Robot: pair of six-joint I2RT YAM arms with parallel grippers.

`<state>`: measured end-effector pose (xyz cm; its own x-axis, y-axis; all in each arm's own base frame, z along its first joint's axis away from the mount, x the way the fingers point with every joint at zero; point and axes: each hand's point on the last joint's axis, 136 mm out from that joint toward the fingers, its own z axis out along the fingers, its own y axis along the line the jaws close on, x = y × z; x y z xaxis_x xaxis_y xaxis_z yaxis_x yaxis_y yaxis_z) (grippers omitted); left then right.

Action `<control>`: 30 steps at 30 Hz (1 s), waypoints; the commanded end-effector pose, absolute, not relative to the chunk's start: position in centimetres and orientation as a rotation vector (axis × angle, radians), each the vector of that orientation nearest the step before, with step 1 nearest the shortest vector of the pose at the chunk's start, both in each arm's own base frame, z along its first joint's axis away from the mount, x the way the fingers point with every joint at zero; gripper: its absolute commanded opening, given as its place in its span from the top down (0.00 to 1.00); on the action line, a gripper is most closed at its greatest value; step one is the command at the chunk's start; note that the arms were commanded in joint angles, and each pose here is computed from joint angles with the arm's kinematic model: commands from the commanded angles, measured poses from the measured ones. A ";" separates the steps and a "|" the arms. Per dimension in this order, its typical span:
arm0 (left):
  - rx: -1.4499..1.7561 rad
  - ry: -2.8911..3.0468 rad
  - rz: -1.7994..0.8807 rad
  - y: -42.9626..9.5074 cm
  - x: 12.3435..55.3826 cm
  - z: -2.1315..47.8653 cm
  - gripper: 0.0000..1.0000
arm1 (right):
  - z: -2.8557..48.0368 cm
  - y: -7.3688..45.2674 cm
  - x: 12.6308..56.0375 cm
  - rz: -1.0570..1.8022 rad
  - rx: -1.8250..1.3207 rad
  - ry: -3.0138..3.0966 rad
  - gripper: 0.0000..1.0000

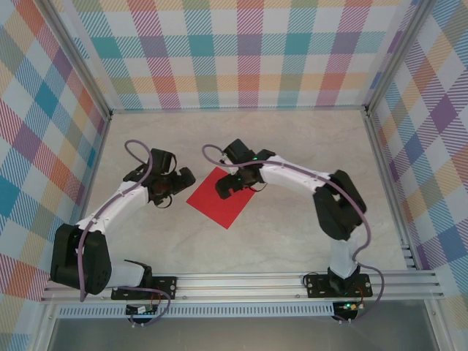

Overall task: Fold a paper plane with a square sheet of paper (pick it up from the middle)
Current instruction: Move the square sheet of paper to the center of the table, then fold the square sheet of paper in half at the center of the table.

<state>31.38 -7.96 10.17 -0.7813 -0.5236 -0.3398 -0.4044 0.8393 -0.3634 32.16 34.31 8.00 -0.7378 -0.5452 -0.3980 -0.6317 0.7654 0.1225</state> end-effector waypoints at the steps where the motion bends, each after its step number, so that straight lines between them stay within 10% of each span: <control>1: -0.739 2.587 -0.451 -6.9 30.2 10.2 0.00 | 6.7 35.1 31.3 0.329 -1.151 2.638 0.00; 30: -0.796 2.593 -0.418 -5.1 28.9 8.8 0.00 | -0.7 36.0 31.2 0.047 -1.460 2.709 0.04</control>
<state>29.32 -5.73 8.70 -0.7668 -0.5803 -0.2744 -0.4630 0.7961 -0.3897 32.14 37.27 1.79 -0.5410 -0.8238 -0.1697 -0.8362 0.5484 0.0034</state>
